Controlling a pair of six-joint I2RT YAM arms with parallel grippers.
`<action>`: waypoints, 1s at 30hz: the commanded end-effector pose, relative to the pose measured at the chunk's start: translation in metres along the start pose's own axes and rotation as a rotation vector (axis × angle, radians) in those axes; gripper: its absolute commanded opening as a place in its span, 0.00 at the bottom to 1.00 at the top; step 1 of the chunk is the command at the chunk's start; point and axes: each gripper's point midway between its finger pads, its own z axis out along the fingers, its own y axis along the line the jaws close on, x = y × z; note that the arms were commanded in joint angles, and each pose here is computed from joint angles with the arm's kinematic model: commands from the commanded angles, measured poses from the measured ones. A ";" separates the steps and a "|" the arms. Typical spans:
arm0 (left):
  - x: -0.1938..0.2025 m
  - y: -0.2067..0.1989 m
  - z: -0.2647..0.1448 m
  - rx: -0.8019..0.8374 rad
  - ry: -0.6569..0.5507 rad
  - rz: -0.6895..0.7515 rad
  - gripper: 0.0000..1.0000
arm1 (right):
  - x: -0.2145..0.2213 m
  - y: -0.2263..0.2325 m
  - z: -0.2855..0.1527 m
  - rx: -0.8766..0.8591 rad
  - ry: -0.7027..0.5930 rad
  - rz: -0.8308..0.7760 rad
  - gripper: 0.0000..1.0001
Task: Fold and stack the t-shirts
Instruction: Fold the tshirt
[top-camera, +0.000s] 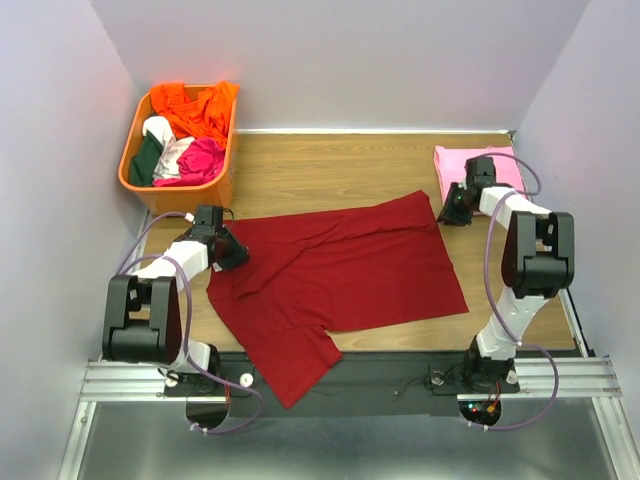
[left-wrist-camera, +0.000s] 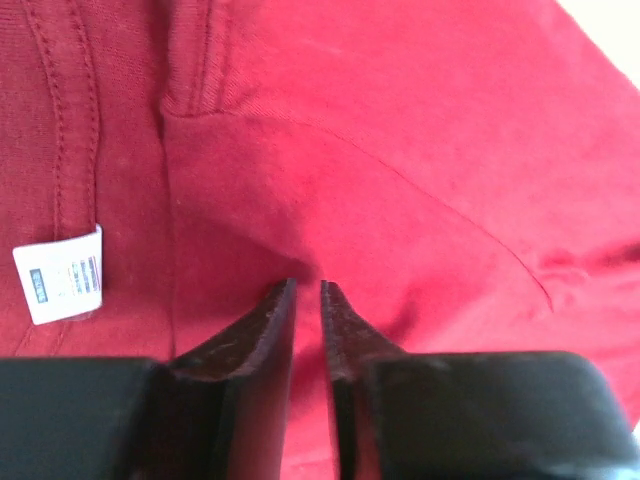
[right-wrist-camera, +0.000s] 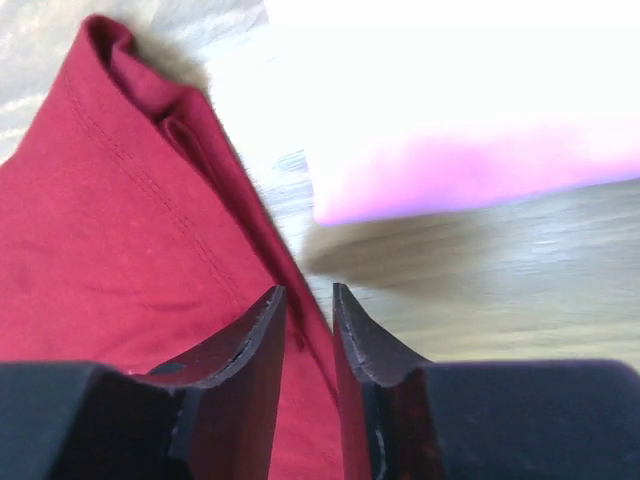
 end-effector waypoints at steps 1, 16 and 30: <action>-0.038 -0.030 -0.033 0.080 -0.138 0.038 0.35 | -0.050 0.031 -0.036 -0.115 -0.134 -0.045 0.33; -0.107 -0.037 -0.006 -0.067 -0.353 0.046 0.29 | -0.108 0.102 0.006 -0.403 -0.175 -0.027 0.25; -0.056 0.015 0.044 -0.179 -0.182 -0.070 0.20 | -0.067 0.005 0.068 -0.093 -0.113 0.104 0.17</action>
